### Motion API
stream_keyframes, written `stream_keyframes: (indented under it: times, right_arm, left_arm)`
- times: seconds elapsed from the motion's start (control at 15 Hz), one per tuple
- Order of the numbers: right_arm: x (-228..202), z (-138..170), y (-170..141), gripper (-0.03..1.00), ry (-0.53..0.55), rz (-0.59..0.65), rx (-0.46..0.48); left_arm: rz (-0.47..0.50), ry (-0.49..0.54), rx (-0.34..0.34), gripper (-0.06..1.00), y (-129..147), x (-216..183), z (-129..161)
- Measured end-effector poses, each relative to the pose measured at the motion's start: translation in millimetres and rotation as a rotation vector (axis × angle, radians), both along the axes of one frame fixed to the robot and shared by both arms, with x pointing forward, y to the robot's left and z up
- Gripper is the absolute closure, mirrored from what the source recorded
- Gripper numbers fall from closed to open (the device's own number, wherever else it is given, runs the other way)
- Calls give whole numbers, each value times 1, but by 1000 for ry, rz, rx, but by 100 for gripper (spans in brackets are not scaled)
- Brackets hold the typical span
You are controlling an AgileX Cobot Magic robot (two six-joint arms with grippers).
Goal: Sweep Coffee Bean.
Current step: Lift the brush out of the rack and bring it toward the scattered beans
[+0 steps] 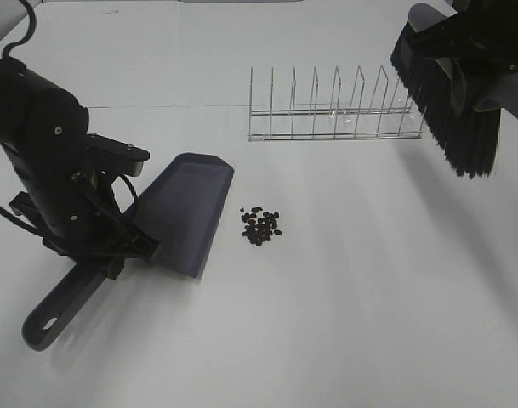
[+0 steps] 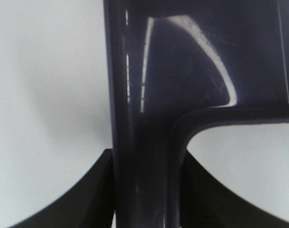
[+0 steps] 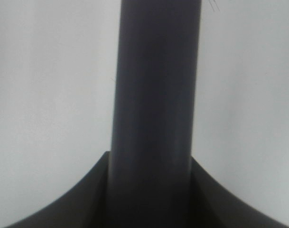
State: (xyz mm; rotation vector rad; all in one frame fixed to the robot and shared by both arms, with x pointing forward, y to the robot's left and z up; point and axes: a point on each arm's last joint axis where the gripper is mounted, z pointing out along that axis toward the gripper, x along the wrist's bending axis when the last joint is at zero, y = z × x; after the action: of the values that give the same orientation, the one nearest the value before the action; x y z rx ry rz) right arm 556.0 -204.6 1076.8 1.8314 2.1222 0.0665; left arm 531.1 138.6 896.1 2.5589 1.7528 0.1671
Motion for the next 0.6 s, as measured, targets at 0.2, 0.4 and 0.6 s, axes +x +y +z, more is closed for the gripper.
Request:
stream_keyframes:
  times: [0.2, 0.4, 0.6]
  right_arm:
    - [10, -22, 4, 69, 57, -22, -18]
    - [22, -52, 8, 69, 134, -32, -48]
    - [30, -76, 10, 69, 183, -37, -95]
  left_arm:
    - [-51, 17, 75, 64, -9, 4, -10]
    - [-81, 7, 130, 64, -15, 3, -14]
    - [-91, 39, 186, 64, -15, 8, -22]
